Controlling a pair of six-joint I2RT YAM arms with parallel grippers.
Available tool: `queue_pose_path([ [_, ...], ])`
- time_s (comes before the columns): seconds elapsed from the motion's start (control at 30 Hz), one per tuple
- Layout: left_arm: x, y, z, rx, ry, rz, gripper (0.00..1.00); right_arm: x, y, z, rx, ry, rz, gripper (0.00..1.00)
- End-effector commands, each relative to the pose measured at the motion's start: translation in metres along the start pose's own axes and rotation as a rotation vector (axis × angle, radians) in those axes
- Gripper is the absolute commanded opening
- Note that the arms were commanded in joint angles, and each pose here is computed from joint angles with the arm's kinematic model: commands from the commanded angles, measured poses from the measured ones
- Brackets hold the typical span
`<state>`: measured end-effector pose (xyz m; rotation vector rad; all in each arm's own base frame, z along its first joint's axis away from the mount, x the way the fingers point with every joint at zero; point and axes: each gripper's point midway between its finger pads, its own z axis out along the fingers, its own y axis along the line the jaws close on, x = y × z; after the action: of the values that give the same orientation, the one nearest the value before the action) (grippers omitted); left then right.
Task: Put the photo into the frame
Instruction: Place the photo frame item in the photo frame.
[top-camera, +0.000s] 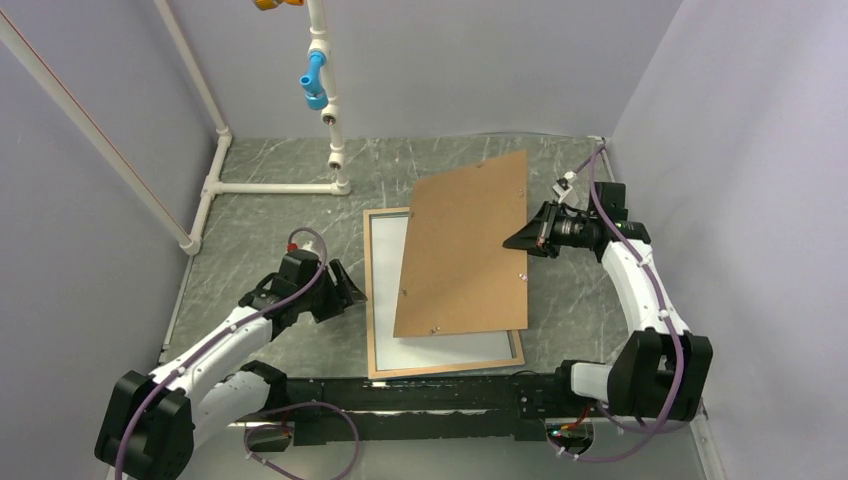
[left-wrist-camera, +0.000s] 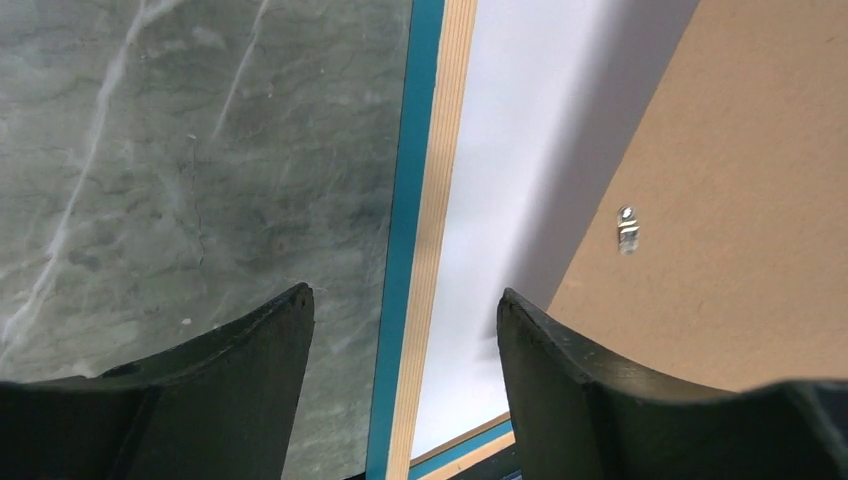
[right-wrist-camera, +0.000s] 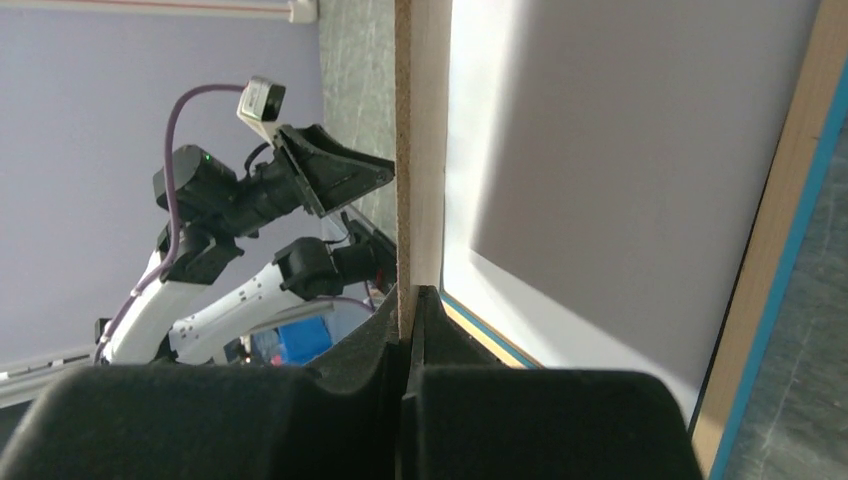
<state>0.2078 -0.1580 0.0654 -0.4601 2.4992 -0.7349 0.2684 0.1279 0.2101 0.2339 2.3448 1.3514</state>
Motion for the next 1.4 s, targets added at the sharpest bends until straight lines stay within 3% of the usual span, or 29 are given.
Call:
queue_pose_path([
  [0.0, 0.000, -0.018, 0.005, 0.141, 0.034, 0.009, 0.69, 0.002, 0.029, 0.004, -0.117, 0.066, -0.084, 0.00],
  [0.6, 0.012, 0.007, 0.027, 0.072, 0.077, -0.015, 0.46, 0.040, 0.029, 0.040, -0.137, 0.255, -0.099, 0.00],
  [1.37, 0.026, 0.025, 0.047, -0.009, 0.172, -0.025, 0.31, 0.016, 0.020, 0.060, -0.105, 0.172, -0.065, 0.00],
])
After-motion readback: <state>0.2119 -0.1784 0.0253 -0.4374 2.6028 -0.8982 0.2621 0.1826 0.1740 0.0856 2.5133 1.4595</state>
